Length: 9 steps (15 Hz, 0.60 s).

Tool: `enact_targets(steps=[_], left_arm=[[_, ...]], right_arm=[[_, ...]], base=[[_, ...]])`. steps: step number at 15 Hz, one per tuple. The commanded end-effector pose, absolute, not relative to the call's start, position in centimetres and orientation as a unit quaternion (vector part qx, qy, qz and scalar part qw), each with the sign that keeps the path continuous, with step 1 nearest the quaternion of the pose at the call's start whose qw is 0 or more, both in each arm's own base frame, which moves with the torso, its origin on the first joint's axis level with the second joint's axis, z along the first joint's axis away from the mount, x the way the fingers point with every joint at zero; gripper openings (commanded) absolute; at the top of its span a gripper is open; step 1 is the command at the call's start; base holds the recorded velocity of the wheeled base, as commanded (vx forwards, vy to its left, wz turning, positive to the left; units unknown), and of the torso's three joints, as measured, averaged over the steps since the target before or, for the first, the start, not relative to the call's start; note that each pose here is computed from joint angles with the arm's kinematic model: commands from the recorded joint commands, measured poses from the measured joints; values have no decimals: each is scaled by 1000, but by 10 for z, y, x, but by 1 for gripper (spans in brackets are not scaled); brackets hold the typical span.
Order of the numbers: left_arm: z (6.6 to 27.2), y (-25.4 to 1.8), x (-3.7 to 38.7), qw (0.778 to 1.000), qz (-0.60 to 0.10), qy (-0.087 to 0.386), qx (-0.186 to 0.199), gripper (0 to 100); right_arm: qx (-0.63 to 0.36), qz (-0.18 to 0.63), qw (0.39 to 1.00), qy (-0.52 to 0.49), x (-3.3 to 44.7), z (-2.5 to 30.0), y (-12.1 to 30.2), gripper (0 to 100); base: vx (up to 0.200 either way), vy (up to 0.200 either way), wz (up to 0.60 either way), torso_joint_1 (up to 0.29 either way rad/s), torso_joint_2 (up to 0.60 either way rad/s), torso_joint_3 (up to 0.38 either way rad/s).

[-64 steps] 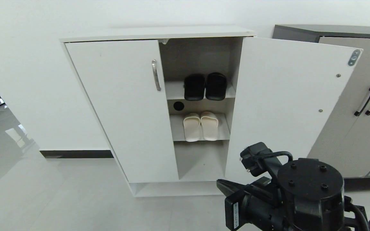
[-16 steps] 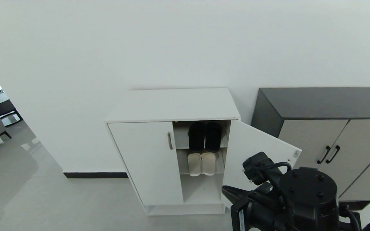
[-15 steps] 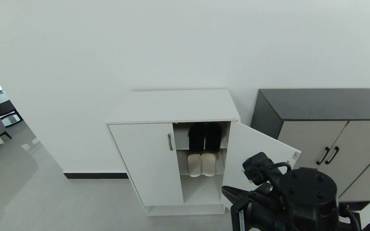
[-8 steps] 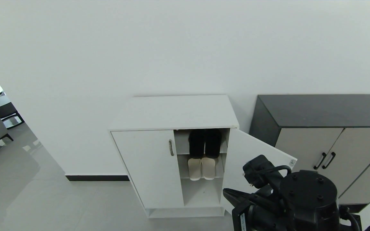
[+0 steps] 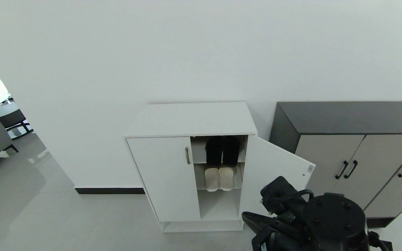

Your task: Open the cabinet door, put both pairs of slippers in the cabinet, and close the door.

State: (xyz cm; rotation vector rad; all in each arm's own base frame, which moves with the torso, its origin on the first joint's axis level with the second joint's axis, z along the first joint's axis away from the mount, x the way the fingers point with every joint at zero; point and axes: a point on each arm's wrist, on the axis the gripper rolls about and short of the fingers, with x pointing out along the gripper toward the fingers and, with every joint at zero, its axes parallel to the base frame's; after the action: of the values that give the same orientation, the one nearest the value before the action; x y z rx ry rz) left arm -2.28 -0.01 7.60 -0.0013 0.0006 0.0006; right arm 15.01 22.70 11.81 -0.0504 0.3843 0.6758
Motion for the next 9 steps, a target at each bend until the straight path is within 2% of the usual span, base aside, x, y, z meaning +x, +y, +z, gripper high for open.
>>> enact_targets(steps=[1, 7, 9], left_arm=[[76, 0, -23, 1000, 0, 1, -1, 0], [76, 0, -23, 1000, 1, 1, -1, 0], [76, 0, -23, 1000, 1, 0, -1, 0]], right_arm=[[-25, 325, 927, 187, 152, 117, 226, 0], [-31, 337, 921, 192, 147, 113, 231, 0], [-28, 297, 935, 192, 168, 112, 219, 0]], base=[[0, 0, 0, 0, 0, 0], [-200, 0, 0, 14, 4, 2], [0, 0, 0, 0, 0, 0]])
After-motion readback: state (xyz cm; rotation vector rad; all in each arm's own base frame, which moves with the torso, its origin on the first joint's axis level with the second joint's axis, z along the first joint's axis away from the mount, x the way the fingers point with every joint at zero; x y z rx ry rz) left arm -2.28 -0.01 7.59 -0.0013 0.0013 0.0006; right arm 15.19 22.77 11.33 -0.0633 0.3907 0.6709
